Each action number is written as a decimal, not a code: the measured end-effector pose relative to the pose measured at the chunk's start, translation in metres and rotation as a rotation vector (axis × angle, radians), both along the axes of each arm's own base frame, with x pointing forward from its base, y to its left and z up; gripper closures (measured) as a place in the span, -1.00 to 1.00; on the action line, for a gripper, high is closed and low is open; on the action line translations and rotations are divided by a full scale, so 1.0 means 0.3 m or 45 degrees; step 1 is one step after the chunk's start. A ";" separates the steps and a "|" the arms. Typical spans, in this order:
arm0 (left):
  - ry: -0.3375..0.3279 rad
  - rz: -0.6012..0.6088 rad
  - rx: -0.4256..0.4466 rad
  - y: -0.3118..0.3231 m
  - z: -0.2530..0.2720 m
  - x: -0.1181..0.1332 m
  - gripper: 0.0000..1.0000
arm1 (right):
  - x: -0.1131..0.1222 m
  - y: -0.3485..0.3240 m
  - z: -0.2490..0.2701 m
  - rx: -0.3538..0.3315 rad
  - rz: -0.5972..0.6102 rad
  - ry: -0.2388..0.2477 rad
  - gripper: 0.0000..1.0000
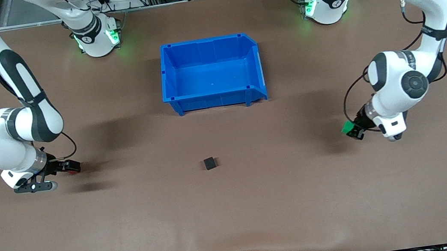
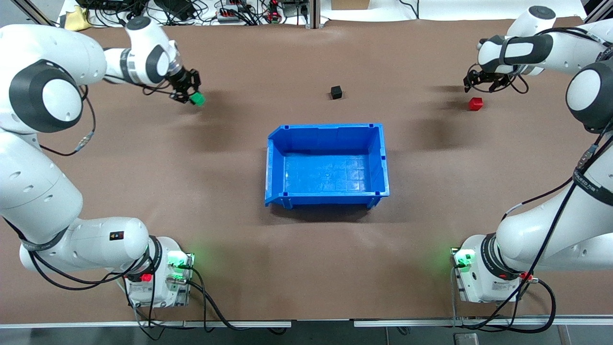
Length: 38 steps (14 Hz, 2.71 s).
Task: Attach green and red cubes to black cube
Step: 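Press the green cube against the black cube while the right gripper grasps red, then carry the red cube with the right gripper toward the black cube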
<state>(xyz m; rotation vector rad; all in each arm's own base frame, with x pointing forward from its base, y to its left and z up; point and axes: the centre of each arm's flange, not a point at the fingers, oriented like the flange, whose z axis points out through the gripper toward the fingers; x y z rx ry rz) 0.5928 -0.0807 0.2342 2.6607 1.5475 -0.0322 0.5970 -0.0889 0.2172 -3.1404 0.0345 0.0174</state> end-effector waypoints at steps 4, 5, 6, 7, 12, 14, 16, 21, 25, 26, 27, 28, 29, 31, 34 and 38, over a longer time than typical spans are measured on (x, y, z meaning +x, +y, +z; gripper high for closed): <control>0.066 0.186 -0.008 -0.290 0.089 0.056 0.20 | -0.023 -0.016 -0.103 0.006 -0.004 0.056 -1.00; 0.078 0.236 -0.030 -0.367 0.115 0.073 0.20 | -0.027 -0.020 -0.116 0.007 -0.006 0.064 -1.00; 0.087 0.286 -0.064 -0.442 0.140 0.090 0.20 | -0.029 -0.023 -0.125 0.007 -0.009 0.070 -1.00; 0.097 0.349 -0.106 -0.510 0.161 0.110 0.20 | -0.031 -0.024 -0.129 0.008 -0.009 0.073 -1.00; 0.118 0.670 -0.279 -0.888 0.204 0.187 0.20 | -0.037 -0.023 -0.135 0.010 -0.010 0.084 -0.87; 0.118 0.766 -0.333 -1.036 0.215 0.194 0.20 | -0.039 -0.023 -0.136 0.010 -0.009 0.086 -0.41; 0.107 0.833 -0.378 -1.173 0.215 0.176 0.20 | -0.045 -0.021 -0.142 0.012 0.006 0.092 0.02; 0.059 0.907 -0.367 -1.344 0.061 0.093 0.20 | -0.044 -0.025 -0.137 0.020 0.219 0.085 0.20; 0.090 0.913 -0.278 -1.370 -0.065 0.047 0.20 | 0.012 -0.030 -0.043 0.005 0.641 0.003 0.21; 0.101 0.915 -0.263 -1.376 -0.086 0.036 0.20 | 0.039 -0.029 -0.003 -0.008 0.788 -0.029 0.21; 0.109 0.910 -0.254 -1.389 -0.104 0.022 0.20 | 0.066 -0.025 0.035 -0.023 0.938 -0.058 0.21; 0.114 0.903 -0.248 -1.403 -0.118 0.007 0.20 | 0.093 -0.011 0.068 -0.038 1.101 -0.084 0.21; 0.119 0.900 -0.241 -1.413 -0.131 -0.003 0.20 | 0.111 0.017 0.088 -0.046 1.254 -0.101 0.21; 0.126 0.896 -0.232 -1.423 -0.160 -0.013 0.20 | 0.146 0.131 0.119 -0.051 1.521 -0.138 0.21; 0.123 0.893 -0.240 -1.436 -0.170 -0.009 0.20 | 0.196 0.422 0.185 -0.073 1.857 -0.205 0.21; 0.120 0.891 -0.246 -1.443 -0.169 -0.006 0.20 | 0.218 0.734 0.206 -0.087 2.064 -0.253 0.21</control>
